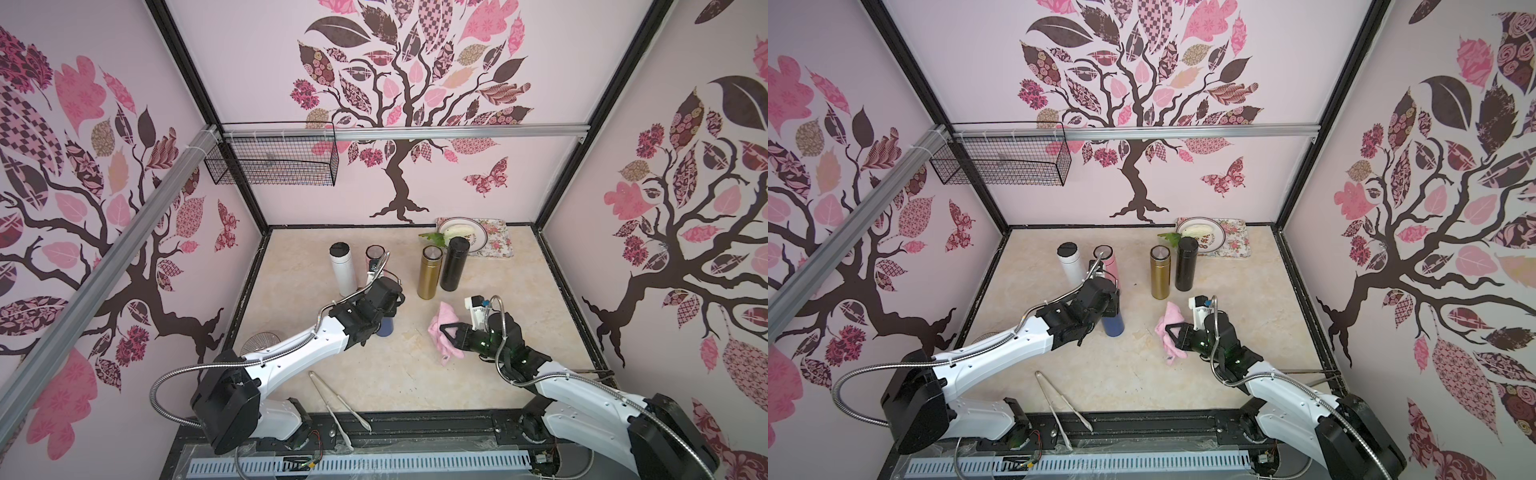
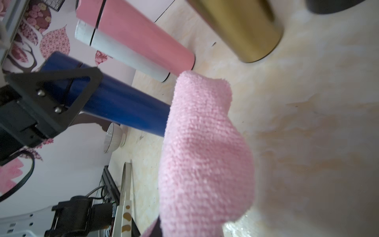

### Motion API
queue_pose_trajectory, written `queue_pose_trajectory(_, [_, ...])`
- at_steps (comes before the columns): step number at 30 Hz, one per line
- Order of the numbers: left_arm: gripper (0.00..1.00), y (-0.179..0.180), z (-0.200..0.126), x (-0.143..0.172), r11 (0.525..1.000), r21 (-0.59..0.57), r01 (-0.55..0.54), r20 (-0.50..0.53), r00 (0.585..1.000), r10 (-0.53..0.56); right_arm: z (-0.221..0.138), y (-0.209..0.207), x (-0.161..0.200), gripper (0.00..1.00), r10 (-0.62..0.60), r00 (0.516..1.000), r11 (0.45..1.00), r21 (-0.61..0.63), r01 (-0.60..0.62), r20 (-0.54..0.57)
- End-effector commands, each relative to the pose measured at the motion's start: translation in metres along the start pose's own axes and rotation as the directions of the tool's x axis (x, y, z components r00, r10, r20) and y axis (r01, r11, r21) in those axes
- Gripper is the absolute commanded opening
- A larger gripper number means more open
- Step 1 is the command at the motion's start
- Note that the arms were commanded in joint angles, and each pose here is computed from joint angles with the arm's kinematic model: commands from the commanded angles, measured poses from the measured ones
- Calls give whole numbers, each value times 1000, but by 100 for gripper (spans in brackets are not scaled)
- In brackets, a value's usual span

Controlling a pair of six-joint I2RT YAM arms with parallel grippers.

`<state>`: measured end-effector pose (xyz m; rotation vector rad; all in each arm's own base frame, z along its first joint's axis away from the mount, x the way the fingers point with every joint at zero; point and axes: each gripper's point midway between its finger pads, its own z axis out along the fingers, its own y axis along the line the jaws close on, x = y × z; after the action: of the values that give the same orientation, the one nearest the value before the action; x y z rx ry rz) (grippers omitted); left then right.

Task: Wipe the surface of the thermos
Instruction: Pick up the thermos from the center of the board, then wipe the dirt from the surface of the thermos.

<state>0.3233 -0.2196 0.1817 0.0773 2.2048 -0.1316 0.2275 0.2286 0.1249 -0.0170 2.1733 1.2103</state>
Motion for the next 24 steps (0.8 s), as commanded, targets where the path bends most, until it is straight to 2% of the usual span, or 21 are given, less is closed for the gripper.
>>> queue_pose_trajectory(1, [0, -18, -8, 3, 992, 109, 66, -56, 997, -61, 6, 54, 14, 0, -121, 991, 975, -195, 108, -57])
queue_pose_trajectory(6, [0, -39, -21, 0, 952, 243, 185, -90, 982, -168, 28, 102, 28, 0, -184, 979, 934, -327, 146, -90])
queue_pose_trajectory(10, [0, -45, -25, 4, 944, 256, 206, -112, 977, -183, 46, 135, 14, 0, -201, 978, 901, -403, 162, -56])
queue_pose_trajectory(12, [0, -47, -27, 6, 941, 265, 211, -120, 975, -185, 55, 139, 3, 0, -189, 982, 909, -383, 166, -23])
queue_pose_trajectory(15, [0, -54, -34, 6, 933, 292, 209, -119, 976, -181, 71, 120, -6, 0, -151, 988, 946, -290, 148, 13])
queue_pose_trajectory(18, [0, -54, -41, 3, 932, 300, 204, -114, 978, -177, 87, 79, 5, 0, -84, 996, 985, -153, 82, -7])
queue_pose_trajectory(24, [0, -53, -50, 0, 928, 315, 199, -116, 979, -170, 91, 6, 38, 0, 11, 998, 998, 57, -8, -56])
